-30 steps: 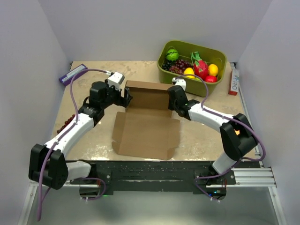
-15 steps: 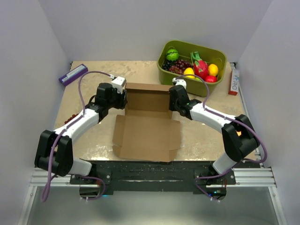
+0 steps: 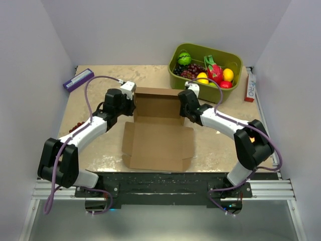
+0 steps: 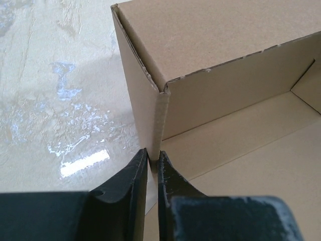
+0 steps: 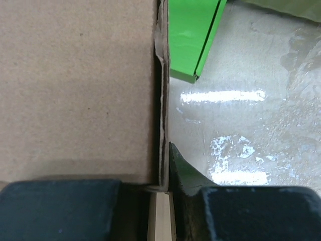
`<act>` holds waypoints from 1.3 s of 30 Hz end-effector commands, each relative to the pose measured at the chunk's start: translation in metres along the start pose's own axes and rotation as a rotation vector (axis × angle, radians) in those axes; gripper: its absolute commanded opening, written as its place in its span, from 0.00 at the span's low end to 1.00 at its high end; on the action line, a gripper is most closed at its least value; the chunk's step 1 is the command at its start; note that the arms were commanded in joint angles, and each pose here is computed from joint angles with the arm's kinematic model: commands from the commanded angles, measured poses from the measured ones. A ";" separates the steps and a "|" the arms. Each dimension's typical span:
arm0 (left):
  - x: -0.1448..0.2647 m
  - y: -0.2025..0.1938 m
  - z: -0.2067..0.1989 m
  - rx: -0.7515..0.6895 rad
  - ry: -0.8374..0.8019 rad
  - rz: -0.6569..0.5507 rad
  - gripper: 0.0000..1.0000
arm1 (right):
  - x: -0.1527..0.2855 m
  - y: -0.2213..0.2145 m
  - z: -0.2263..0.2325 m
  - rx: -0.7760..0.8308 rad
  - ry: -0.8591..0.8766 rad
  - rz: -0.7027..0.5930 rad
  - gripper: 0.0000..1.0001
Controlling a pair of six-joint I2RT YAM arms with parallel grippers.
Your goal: Fold the paper box
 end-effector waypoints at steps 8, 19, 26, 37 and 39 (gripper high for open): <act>0.015 0.028 -0.007 0.004 0.020 -0.142 0.04 | -0.015 -0.002 -0.023 -0.086 -0.277 0.010 0.00; 0.016 0.030 -0.006 0.003 0.035 -0.149 0.04 | -0.015 -0.010 -0.034 -0.067 -0.378 0.021 0.00; 0.016 0.029 -0.005 0.003 0.038 -0.147 0.05 | -0.016 -0.012 -0.035 -0.074 -0.388 0.023 0.00; 0.010 0.026 -0.017 0.022 -0.060 -0.118 0.46 | 0.003 0.007 -0.011 -0.060 -0.120 0.013 0.37; 0.012 0.028 -0.020 0.025 -0.084 -0.122 0.53 | 0.009 0.007 -0.011 -0.044 -0.092 0.011 0.53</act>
Point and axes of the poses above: each gripper's point midway between its finger pads, its own x axis back along the fingers, its own z axis along the line the jaws close on, y = z × x, the point moved 6 cm from there along x, back along the fingers, and after that the axes turned 8 degrees about x, right-handed, at the moved point
